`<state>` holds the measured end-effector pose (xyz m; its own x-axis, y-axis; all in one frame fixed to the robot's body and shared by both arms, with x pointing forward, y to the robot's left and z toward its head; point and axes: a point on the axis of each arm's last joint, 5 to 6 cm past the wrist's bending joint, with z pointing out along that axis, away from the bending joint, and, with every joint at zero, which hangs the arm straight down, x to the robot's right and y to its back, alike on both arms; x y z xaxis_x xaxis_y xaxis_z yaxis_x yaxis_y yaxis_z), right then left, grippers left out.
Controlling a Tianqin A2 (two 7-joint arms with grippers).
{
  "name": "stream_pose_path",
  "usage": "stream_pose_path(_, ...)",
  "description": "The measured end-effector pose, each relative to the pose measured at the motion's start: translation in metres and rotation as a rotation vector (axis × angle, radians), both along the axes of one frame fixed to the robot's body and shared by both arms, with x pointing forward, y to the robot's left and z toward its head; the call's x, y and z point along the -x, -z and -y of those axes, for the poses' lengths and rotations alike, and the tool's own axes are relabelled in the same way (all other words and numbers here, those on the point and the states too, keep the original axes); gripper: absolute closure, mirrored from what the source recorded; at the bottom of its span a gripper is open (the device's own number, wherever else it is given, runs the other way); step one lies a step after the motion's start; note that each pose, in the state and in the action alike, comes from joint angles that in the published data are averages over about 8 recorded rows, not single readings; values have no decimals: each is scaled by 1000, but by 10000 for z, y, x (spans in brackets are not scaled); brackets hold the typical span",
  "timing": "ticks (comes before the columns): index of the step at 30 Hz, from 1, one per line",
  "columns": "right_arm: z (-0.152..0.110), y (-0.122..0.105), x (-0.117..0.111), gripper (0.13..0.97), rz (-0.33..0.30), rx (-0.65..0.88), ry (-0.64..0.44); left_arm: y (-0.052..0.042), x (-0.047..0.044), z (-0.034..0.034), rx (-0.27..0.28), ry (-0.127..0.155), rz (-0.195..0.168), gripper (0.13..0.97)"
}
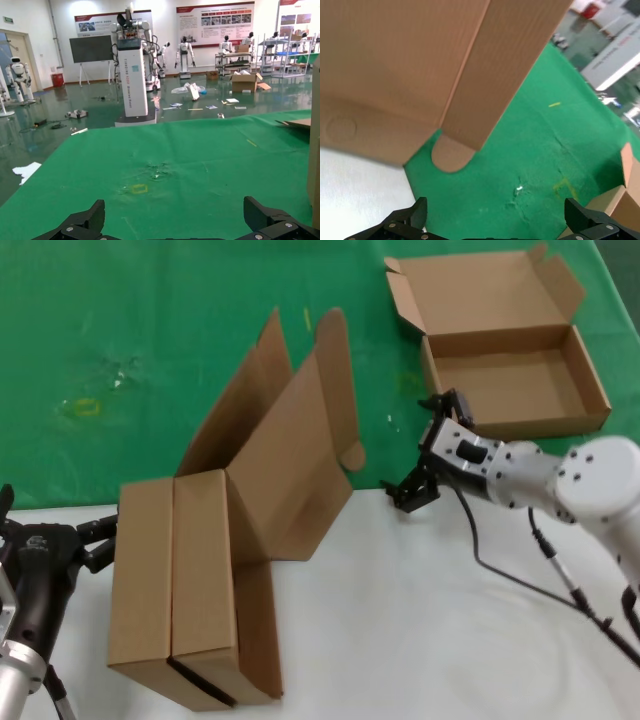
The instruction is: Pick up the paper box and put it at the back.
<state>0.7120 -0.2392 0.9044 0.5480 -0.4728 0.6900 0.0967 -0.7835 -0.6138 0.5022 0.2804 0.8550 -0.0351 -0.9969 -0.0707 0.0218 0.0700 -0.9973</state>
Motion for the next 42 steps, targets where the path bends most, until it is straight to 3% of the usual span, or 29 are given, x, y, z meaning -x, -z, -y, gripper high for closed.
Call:
stream_pose_path(21,29,456,843,130,93,-447,214,0,0,0,0,0,0,132)
stream_pose_path(42,342,521,1842,130,180,-793,483,0,0,0,0,0,0,132)
